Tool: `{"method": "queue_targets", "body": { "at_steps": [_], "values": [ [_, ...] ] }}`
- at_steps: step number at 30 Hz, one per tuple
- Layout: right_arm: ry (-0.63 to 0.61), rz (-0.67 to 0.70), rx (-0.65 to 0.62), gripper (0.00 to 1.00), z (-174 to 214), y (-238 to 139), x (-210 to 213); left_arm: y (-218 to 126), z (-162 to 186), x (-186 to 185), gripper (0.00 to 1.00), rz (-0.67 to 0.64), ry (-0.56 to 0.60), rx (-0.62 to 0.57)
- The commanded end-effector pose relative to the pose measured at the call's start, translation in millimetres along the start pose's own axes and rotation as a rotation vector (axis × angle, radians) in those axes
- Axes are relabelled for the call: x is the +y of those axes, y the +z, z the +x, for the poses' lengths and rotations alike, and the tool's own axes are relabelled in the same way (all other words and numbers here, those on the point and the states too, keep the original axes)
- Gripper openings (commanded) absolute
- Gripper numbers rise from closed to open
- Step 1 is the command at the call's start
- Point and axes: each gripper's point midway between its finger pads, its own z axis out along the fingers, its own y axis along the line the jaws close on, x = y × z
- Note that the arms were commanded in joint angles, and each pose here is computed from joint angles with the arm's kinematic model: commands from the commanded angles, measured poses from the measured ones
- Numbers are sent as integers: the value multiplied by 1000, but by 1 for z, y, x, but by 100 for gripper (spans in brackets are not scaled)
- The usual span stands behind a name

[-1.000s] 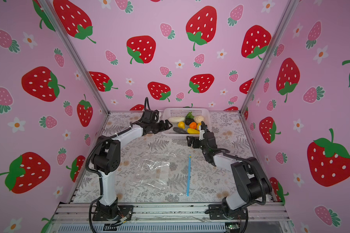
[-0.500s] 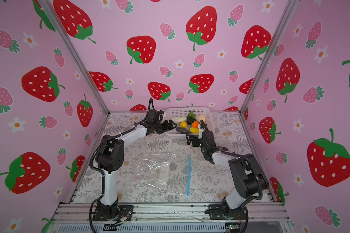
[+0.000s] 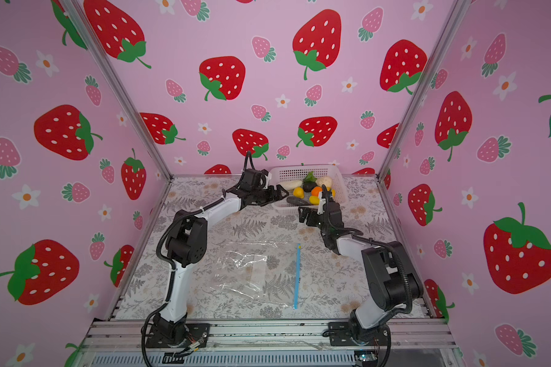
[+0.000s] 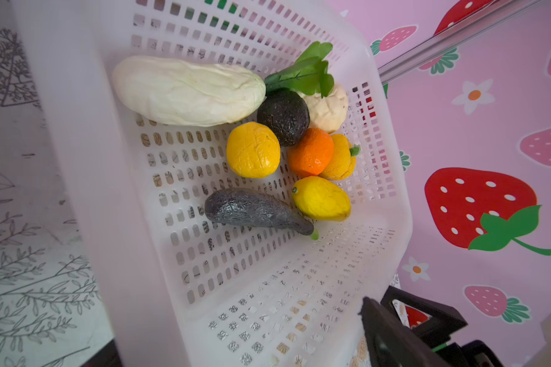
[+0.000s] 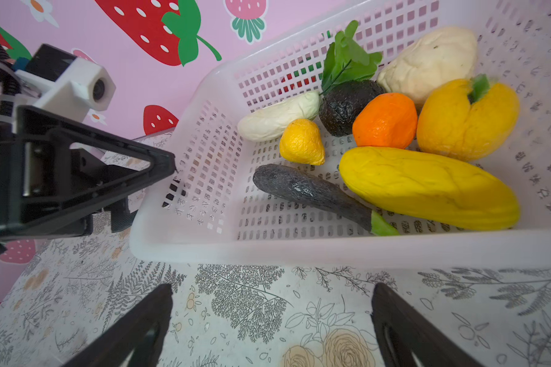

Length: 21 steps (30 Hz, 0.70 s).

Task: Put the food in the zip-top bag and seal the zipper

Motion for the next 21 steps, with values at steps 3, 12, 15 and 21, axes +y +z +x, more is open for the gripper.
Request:
{"method": "queue_targets", "body": {
  "at_steps": [3, 12, 15, 21],
  "values": [
    [26, 23, -10, 99, -1, -10, -5, 4, -23, -27, 96, 70, 18, -36],
    [33, 33, -9, 99, 0, -12, -9, 16, -22, -37, 96, 88, 36, -33],
    [34, 34, -2, 99, 2, -11, -10, 20, -26, -37, 96, 89, 38, -40],
    [35, 47, 10, 99, 6, -12, -13, 27, -33, -38, 96, 94, 44, -49]
  ]
}}
